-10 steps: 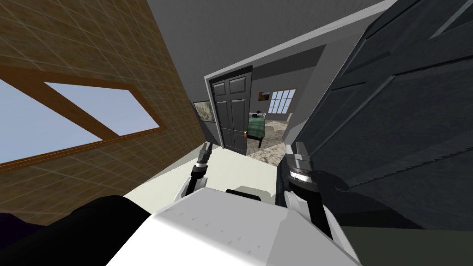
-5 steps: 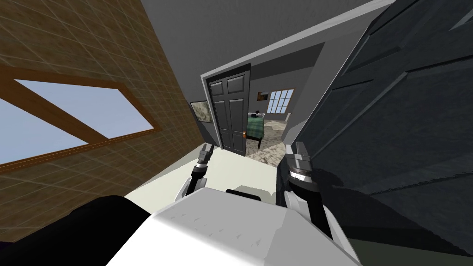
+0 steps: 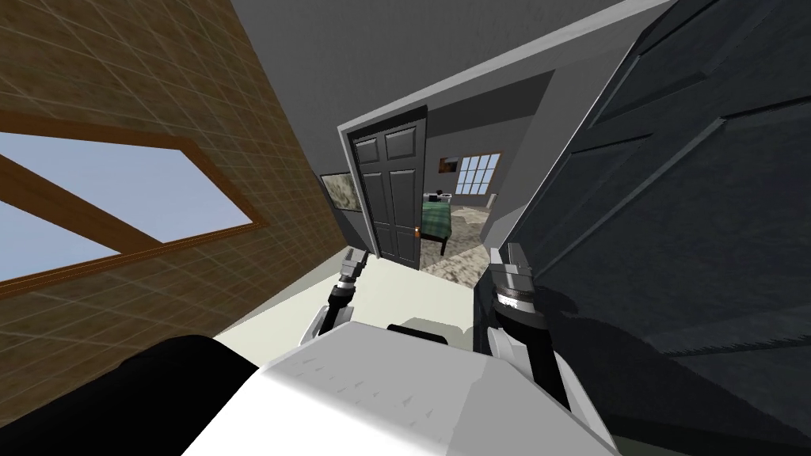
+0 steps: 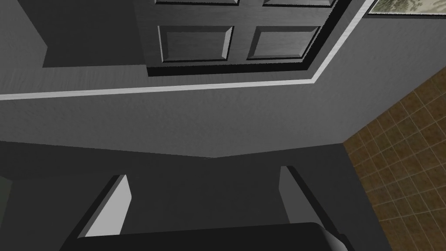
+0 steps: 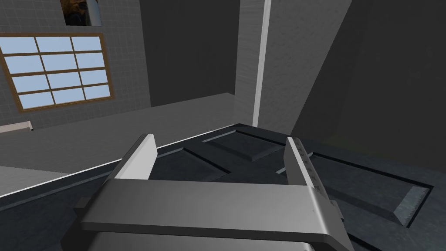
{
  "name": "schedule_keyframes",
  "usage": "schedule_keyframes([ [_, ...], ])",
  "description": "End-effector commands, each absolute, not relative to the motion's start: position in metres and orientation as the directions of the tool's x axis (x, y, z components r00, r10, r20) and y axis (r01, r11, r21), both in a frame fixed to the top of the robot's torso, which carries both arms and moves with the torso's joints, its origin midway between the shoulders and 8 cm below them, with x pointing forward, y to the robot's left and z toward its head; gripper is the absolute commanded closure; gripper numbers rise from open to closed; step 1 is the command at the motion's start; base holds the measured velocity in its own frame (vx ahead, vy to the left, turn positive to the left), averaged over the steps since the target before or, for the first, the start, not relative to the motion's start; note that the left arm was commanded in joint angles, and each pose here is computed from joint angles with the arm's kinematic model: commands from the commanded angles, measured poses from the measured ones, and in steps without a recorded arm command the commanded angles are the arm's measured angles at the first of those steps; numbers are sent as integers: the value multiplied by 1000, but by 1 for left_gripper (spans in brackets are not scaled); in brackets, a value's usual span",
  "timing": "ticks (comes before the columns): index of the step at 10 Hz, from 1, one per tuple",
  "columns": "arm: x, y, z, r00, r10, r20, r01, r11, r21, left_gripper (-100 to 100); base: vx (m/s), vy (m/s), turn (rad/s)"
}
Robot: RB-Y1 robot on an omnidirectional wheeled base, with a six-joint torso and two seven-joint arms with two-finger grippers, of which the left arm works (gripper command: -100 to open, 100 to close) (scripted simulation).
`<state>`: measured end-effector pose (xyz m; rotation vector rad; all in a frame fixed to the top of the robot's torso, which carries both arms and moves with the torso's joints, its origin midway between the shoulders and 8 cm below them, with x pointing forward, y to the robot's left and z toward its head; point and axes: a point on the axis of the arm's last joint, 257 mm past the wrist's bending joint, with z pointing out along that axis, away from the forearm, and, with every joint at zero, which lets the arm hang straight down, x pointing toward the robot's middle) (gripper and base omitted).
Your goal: Pull the door open
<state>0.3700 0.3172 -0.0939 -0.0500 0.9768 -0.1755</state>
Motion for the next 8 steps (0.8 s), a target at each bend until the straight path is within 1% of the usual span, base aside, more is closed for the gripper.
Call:
schedule_keyframes([
  [1, 372, 320, -104, 538, -105, -837, 89, 994, -67, -100, 90, -7, -46],
  [2, 372, 320, -104, 539, -94, -837, 84, 995, -58, -100, 62, -1, -14],
  [5, 374, 325, -121, 514, 28, -857, 22, 999, 46, -100, 79, -12, -46],
  [6, 374, 325, -121, 514, 36, -857, 18, 998, 53, -100, 68, -4, -13],
  [8, 376, 329, -134, 492, 118, -862, -21, 992, 124, -100, 71, 1, -42],
])
